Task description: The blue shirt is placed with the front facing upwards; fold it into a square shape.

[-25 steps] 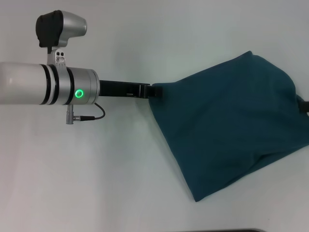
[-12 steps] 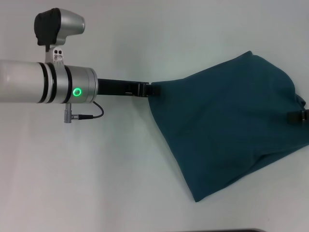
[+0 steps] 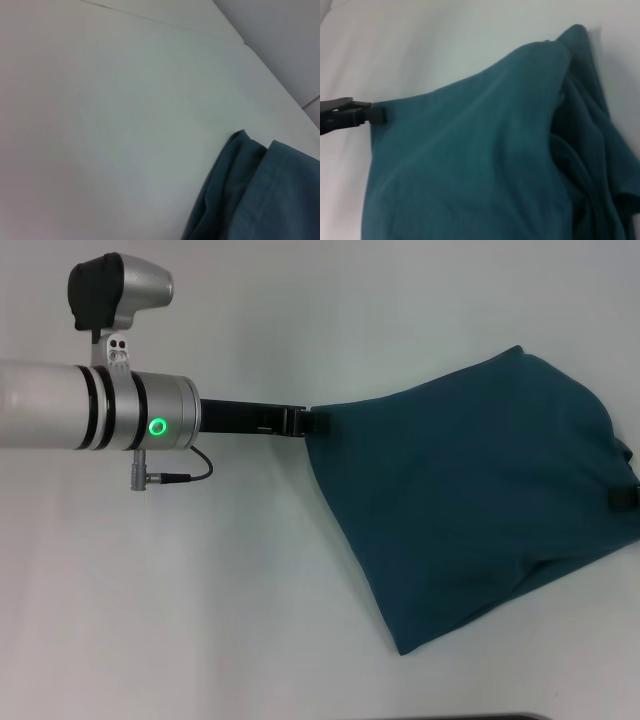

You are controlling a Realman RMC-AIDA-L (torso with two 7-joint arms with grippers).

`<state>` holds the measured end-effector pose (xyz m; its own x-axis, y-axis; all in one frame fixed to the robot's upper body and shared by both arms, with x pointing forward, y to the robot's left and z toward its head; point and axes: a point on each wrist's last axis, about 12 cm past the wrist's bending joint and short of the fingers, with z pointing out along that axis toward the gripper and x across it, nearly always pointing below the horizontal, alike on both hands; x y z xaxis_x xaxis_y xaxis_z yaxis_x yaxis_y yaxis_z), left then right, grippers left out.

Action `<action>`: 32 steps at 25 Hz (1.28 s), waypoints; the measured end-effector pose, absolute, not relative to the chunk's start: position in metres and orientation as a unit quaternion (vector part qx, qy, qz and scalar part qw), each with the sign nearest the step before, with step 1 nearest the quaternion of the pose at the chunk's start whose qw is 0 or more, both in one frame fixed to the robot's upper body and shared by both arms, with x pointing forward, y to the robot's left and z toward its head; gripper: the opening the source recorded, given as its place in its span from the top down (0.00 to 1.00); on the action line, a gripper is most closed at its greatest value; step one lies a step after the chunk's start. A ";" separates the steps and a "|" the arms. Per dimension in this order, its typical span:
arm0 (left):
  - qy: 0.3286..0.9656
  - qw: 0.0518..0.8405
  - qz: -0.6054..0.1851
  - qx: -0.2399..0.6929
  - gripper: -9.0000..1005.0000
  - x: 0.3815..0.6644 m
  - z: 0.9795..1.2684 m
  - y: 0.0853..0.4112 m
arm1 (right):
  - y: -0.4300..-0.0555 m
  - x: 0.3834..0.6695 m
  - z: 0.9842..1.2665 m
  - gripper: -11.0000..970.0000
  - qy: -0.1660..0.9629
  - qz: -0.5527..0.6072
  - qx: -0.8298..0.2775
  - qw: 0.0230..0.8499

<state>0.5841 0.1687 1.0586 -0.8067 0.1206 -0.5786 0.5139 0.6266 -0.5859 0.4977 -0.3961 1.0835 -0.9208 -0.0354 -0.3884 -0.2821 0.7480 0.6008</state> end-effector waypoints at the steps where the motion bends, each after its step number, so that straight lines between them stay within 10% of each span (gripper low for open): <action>1: 0.866 0.252 -0.391 0.185 0.93 0.585 1.059 0.169 | -0.397 0.497 1.083 0.55 0.918 0.344 -0.085 0.179; 10: 0.867 0.256 -0.383 0.191 0.92 0.591 1.065 0.173 | -0.400 0.496 1.082 0.94 0.921 0.338 -0.078 0.180; 32: 0.855 0.276 -0.394 0.193 0.88 0.594 1.083 0.188 | -0.421 0.496 1.096 0.76 0.913 0.330 -0.048 0.235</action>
<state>0.5939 0.1880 1.0831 -0.7729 0.1118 -0.6245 0.5473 0.6154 -0.5672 0.4957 -0.4212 1.0957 -0.8851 0.0674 -0.4606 -0.2429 0.7772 0.5805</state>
